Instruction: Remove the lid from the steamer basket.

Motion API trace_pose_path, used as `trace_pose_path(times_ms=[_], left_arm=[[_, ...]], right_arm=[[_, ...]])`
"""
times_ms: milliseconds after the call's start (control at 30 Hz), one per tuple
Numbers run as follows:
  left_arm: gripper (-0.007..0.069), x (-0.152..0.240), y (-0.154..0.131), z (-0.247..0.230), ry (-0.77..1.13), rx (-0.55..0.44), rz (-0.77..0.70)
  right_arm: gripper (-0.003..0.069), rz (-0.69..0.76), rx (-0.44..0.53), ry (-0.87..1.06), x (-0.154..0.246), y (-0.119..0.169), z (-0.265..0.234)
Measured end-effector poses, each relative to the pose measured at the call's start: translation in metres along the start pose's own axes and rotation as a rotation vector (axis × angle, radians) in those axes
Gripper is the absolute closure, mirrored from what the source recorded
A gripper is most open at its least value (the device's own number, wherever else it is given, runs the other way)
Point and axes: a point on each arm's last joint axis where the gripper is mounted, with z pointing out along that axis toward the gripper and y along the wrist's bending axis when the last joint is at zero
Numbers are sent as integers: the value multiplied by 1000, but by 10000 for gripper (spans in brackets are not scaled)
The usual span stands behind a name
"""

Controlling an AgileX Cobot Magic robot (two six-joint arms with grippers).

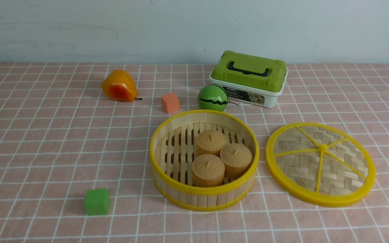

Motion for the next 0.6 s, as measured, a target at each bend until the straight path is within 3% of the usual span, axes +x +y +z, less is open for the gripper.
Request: trace_pose_path(times_ms=[600], left_arm=[[386,0,0,0,0,0,0]], right_arm=[[617,0,0,0,0,0,0]])
